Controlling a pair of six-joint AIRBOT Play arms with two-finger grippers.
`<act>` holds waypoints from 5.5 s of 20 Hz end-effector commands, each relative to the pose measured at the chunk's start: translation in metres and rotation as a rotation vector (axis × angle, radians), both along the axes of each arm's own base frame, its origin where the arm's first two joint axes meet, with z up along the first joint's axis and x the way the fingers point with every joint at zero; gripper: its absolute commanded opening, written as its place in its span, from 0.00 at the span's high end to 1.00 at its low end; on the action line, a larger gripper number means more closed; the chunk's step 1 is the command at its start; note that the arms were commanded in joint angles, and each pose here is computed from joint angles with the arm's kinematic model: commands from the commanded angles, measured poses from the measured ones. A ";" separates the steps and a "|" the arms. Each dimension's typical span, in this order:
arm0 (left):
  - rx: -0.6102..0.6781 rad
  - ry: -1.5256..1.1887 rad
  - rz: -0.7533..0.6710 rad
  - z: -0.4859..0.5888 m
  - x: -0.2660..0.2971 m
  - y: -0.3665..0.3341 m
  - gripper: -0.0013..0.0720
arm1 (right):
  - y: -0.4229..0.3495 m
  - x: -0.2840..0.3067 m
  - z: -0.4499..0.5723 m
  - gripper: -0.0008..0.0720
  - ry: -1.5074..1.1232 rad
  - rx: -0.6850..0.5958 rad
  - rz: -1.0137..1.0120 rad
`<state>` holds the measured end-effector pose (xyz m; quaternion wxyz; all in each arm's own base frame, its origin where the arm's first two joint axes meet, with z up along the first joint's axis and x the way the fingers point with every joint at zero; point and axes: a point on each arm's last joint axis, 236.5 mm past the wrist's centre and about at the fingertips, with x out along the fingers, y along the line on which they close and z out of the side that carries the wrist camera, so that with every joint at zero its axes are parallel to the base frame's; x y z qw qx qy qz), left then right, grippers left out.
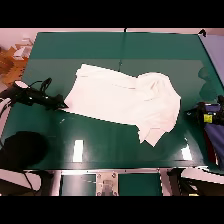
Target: Fold the shirts.
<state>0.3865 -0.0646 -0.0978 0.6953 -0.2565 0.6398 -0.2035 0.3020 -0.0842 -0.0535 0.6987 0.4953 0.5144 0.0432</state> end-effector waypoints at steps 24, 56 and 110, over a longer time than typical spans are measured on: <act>-0.035 -0.257 -0.044 0.107 0.039 0.001 0.95 | 0.055 0.023 0.027 0.96 -0.087 0.078 0.069; 0.094 -0.725 0.031 0.253 0.084 -0.013 0.95 | 0.046 0.150 0.225 0.96 -0.703 -0.420 -0.049; 0.177 0.236 -0.081 0.076 0.011 0.014 0.55 | -0.029 0.108 0.036 0.52 0.189 -0.224 0.263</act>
